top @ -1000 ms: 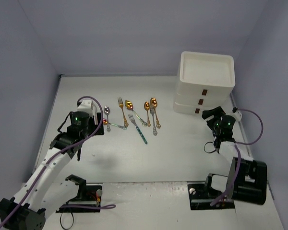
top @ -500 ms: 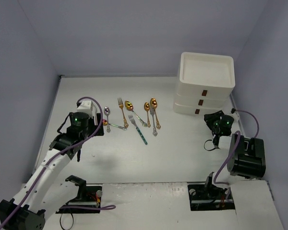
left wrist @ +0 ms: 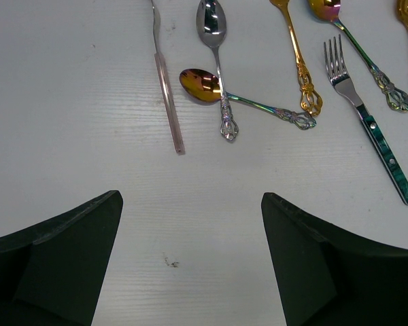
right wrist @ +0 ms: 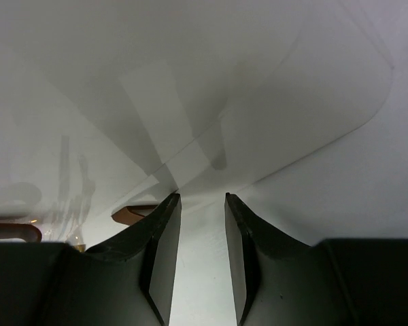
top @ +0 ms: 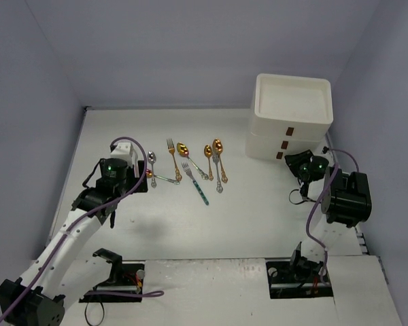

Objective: Sort the eating utensils into containers

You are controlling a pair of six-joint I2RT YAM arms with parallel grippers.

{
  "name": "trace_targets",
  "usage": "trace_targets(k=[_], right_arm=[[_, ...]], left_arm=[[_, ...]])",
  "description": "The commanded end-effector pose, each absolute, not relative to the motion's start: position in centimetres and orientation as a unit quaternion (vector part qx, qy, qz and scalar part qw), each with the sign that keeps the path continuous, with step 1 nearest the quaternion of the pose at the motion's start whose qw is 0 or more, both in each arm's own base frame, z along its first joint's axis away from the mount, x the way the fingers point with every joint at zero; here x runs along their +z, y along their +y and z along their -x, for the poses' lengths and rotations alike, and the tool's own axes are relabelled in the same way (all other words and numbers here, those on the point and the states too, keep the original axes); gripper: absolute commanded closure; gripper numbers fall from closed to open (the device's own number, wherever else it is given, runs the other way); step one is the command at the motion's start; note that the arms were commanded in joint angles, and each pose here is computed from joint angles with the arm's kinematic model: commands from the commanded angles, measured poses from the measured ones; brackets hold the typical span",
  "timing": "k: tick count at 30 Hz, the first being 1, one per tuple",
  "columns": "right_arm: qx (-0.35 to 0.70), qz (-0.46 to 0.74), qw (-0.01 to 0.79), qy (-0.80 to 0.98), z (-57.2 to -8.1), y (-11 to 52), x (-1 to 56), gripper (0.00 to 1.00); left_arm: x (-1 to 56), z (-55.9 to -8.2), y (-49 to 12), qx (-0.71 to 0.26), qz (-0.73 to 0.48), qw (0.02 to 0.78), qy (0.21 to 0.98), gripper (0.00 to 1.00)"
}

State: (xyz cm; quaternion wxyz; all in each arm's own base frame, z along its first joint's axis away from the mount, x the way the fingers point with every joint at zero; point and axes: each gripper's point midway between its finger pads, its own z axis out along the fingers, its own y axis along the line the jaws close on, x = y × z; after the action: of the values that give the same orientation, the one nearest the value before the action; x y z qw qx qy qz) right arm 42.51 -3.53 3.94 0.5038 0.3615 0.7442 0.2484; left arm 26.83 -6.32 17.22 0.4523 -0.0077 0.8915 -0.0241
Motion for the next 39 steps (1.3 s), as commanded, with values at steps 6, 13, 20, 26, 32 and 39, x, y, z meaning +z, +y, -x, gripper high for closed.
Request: trace_targets(k=[6, 13, 20, 26, 32, 39], right_arm=[[0.185, -0.238, 0.592, 0.747, -42.7, -4.1, 13.2, 0.62], [0.108, -0.168, 0.581, 0.789, -41.7, -3.0, 15.1, 0.54], [0.061, -0.111, 0.555, 0.822, -42.4, -1.1, 15.3, 0.51], [0.047, -0.100, 0.548, 0.829, -43.5, -1.5, 14.9, 0.50], [0.041, -0.082, 0.545, 0.833, -44.6, -1.5, 14.7, 0.53], [0.038, -0.054, 0.554, 0.830, -45.1, -1.0, 15.5, 0.71]], left_arm=[[19.1, -28.1, -6.3, -0.026, 0.012, 0.482, 0.876, 0.19], [19.0, -28.1, -6.6, -0.032, 0.010, 0.481, 0.876, 0.19], [19.1, -28.0, -6.7, -0.036, 0.009, 0.481, 0.876, 0.19], [19.2, -27.9, -6.6, -0.034, 0.010, 0.483, 0.875, 0.19], [19.2, -28.0, -6.6, -0.034, 0.009, 0.483, 0.875, 0.19], [19.1, -28.0, -6.6, -0.033, 0.010, 0.482, 0.875, 0.19]])
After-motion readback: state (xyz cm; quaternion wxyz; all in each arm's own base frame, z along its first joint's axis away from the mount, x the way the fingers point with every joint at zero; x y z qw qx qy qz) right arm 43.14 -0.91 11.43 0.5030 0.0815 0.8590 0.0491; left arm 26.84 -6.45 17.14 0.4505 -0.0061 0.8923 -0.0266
